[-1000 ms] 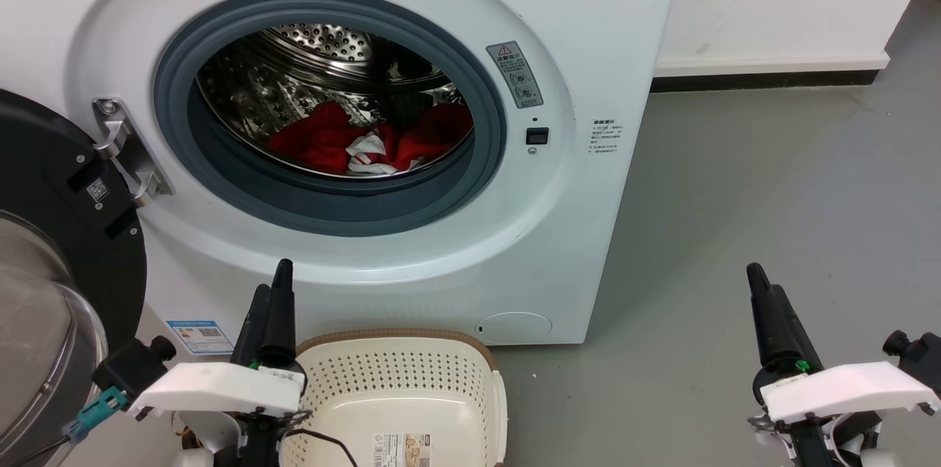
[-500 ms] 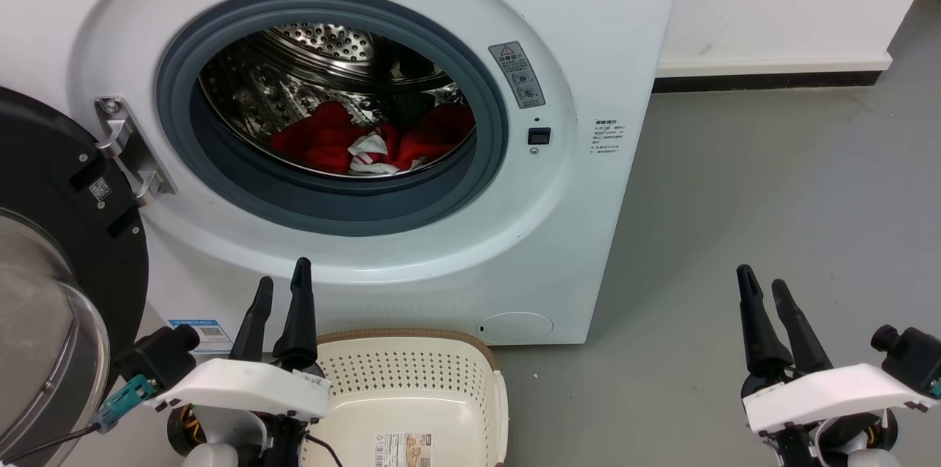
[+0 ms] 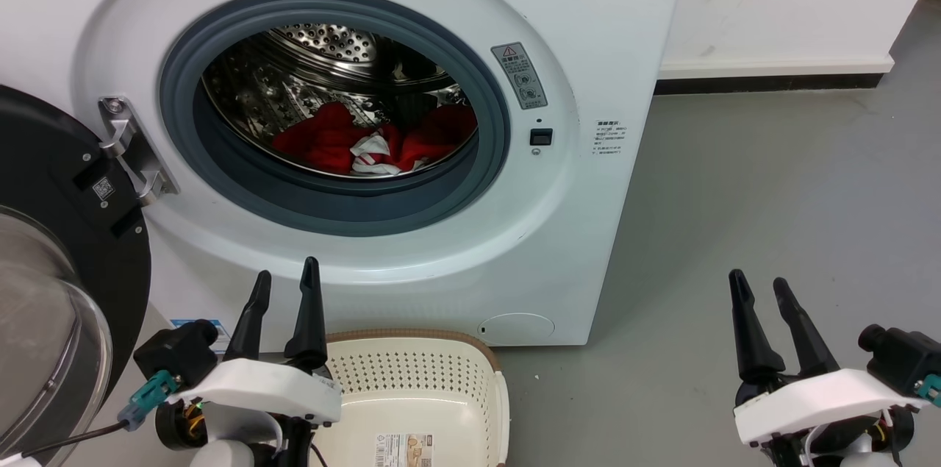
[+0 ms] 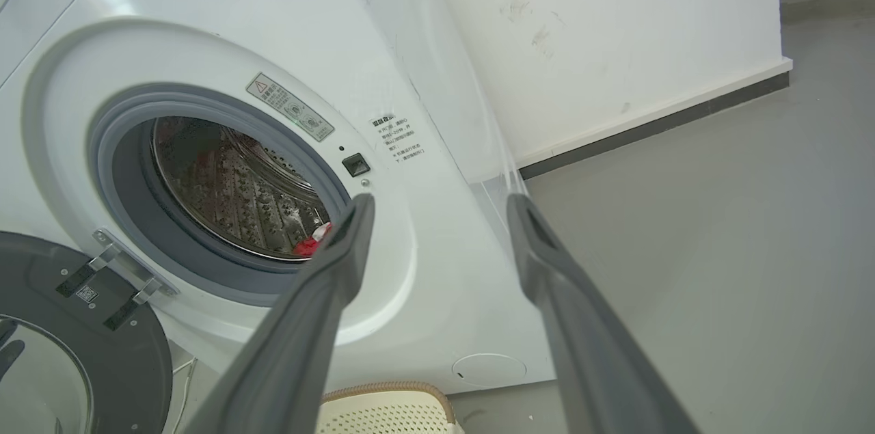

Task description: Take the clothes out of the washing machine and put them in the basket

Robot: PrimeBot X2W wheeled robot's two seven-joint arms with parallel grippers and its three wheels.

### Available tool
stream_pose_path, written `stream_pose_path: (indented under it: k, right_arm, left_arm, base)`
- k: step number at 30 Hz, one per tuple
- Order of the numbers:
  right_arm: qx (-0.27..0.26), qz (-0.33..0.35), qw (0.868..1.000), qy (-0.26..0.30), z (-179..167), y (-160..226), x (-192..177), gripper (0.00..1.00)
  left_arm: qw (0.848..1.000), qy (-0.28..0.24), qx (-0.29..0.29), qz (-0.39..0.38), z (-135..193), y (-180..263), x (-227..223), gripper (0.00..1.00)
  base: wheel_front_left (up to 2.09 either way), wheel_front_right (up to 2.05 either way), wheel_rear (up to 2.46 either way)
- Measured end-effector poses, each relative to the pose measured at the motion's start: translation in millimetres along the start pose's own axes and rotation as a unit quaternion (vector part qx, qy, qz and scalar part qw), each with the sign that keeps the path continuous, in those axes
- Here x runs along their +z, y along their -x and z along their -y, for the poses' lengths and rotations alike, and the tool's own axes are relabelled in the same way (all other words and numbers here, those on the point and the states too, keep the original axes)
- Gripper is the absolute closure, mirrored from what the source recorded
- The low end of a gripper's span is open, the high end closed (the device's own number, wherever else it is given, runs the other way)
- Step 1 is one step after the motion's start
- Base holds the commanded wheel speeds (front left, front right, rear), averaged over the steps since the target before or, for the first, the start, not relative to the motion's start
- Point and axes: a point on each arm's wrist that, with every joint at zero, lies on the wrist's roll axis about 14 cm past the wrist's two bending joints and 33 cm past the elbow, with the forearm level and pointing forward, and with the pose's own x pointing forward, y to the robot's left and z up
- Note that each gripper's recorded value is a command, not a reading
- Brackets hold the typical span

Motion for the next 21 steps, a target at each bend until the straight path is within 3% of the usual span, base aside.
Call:
stream_pose_path:
  k: [21]
  right_arm:
    - [0.027,-0.005,0.994,0.108,-13.7,1.2,-2.8,0.00]
  left_arm:
    - [0.993,-0.116,-0.009,0.017,3.9,2.2,4.2,0.00]
  base:
    - [0.00,0.00,0.00]
